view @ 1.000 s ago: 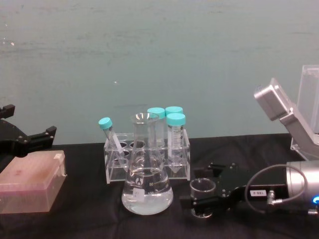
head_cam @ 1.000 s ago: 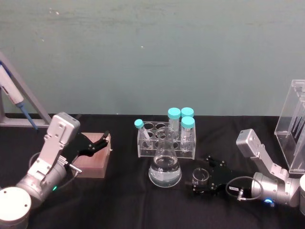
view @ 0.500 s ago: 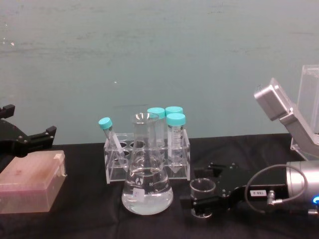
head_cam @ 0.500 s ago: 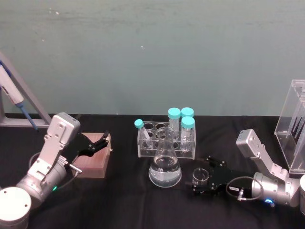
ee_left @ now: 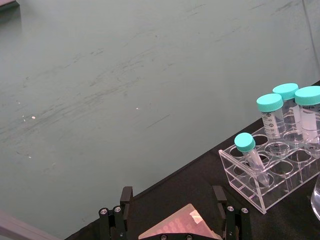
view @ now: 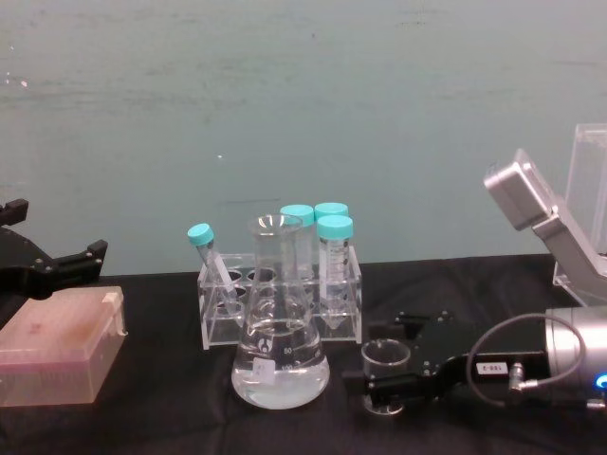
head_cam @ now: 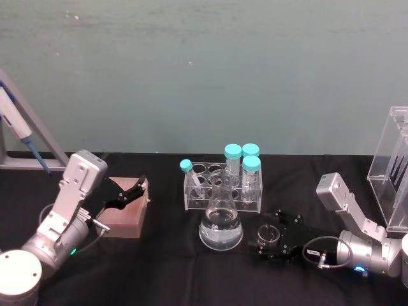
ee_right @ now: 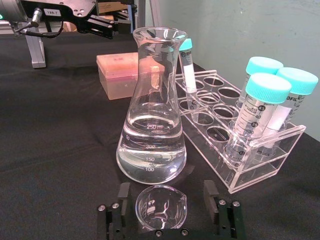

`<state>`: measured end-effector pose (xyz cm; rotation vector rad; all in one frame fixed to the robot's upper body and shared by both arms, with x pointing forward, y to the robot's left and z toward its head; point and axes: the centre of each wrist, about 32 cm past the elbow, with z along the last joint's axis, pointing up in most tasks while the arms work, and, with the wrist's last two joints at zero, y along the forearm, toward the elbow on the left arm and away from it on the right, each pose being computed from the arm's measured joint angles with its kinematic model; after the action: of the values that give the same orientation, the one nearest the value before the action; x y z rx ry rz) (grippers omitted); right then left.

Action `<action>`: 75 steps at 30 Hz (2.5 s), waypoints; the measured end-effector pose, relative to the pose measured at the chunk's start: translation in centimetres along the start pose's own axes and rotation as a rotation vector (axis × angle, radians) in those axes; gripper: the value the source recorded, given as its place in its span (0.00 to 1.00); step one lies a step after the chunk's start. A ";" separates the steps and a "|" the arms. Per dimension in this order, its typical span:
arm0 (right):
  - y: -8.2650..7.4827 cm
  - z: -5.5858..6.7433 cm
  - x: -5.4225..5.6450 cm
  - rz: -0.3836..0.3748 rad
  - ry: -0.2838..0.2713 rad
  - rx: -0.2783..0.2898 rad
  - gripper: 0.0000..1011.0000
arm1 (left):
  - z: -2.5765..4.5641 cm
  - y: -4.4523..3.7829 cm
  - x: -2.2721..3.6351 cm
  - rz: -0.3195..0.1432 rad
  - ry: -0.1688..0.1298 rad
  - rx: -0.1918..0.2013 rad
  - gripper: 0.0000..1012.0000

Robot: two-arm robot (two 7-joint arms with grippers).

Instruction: Place the experimental apparatus aside using one hand.

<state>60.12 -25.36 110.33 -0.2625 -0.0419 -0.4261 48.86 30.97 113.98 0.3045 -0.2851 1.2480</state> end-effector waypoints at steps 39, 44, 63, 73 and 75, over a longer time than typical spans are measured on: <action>-0.4 0.2 -0.1 -0.056 0.000 0.032 0.50 | 0.00 0.00 0.00 0.000 0.000 0.000 0.99; -0.6 0.2 -0.2 -0.087 0.031 0.064 0.50 | 0.00 0.00 0.00 0.000 0.000 0.000 0.99; -1.7 1.4 1.2 -0.270 -0.054 0.084 0.50 | 0.00 0.00 0.00 0.000 0.000 0.000 0.99; -1.7 1.9 1.7 -0.365 -0.053 0.103 0.50 | 0.00 0.00 0.00 0.000 0.000 0.000 0.99; -1.7 1.9 1.7 -0.387 -0.047 0.106 0.50 | 0.00 0.00 0.00 0.000 0.000 0.000 0.99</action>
<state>60.97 -26.99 112.70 -0.1589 -0.1622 -0.8002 48.86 30.97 113.98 0.3044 -0.2851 1.2479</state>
